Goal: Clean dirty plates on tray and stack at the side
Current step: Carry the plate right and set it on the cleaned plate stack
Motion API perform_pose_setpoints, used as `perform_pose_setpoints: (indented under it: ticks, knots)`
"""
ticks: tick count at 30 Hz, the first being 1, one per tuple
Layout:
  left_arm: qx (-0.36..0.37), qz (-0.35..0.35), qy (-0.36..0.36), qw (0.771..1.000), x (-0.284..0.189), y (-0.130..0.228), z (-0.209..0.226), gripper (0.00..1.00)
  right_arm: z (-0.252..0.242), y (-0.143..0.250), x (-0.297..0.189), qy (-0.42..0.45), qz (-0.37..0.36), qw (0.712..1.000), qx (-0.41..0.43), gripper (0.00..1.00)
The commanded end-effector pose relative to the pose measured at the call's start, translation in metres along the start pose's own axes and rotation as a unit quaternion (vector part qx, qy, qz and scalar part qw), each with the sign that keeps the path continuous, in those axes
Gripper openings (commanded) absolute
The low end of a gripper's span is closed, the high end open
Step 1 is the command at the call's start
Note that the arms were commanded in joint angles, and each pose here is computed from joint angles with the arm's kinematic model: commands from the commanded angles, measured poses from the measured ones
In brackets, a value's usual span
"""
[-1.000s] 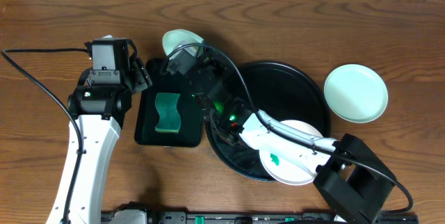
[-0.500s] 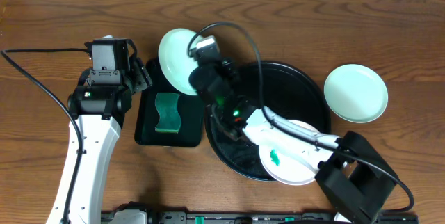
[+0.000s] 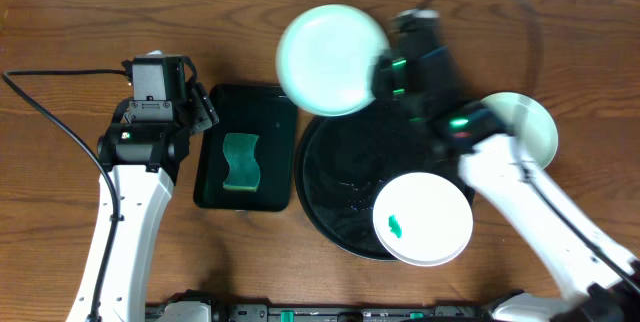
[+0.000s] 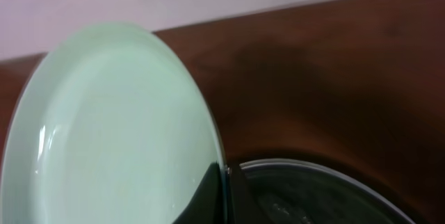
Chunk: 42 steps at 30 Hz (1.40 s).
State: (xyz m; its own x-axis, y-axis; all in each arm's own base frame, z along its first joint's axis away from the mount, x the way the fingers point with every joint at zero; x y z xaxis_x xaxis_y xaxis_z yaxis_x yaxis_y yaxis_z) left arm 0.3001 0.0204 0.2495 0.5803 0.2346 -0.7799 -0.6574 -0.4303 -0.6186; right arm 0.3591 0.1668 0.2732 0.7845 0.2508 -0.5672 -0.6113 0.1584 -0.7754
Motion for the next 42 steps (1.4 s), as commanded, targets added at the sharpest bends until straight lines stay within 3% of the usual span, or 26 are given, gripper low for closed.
perform_pose_setpoints:
  ticks: [1,4,11,18,23,29,34,42]
  knots:
    - [-0.002,-0.011,-0.007,1.0,-0.003,-0.006,0.001,0.8,-0.04,-0.013,-0.025,-0.031,0.042,0.992,0.116,0.01]
    - [-0.002,-0.011,-0.007,1.0,-0.003,-0.006,0.001,0.8,-0.083,-0.014,-0.04,-0.007,0.067,0.984,0.163,0.01]
    - [-0.002,-0.011,-0.007,1.0,-0.003,-0.006,0.001,0.8,-0.191,0.009,-0.074,0.145,0.116,0.94,0.288,0.01]
    - [-0.002,-0.011,-0.007,1.0,-0.003,-0.006,0.001,0.8,-0.252,0.033,-0.107,0.306,0.13,0.892,0.308,0.01]
    - [-0.002,-0.011,-0.007,1.0,-0.003,-0.006,0.001,0.8,-0.269,0.053,-0.113,0.378,0.144,0.865,0.297,0.01]
    - [-0.002,-0.011,-0.007,1.0,-0.003,-0.006,0.001,0.8,-0.278,0.078,-0.096,0.381,0.144,0.864,0.296,0.01]
    - [-0.002,-0.011,-0.007,1.0,-0.003,-0.006,0.001,0.8,-0.29,0.106,-0.087,0.417,0.124,0.841,0.321,0.01]
    - [-0.002,-0.011,-0.007,1.0,-0.003,-0.006,0.001,0.8,-0.298,0.121,-0.073,0.413,0.092,0.845,0.325,0.01]
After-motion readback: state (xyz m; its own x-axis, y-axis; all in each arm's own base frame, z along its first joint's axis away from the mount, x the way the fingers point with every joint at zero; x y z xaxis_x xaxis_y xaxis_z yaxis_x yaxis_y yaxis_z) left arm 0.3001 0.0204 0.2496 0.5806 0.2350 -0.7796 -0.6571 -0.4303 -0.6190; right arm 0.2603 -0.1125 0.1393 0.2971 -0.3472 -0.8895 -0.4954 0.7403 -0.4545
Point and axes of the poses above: each gripper's point midway between its finger pads, its own x axis out along the fingers, its own z axis along the line the jaws close on, y = z × x, the point moved 7 cm from there along -x, back along the fingers, and after that the axes turned 5 degrees about -x, right-handed, at the moved point
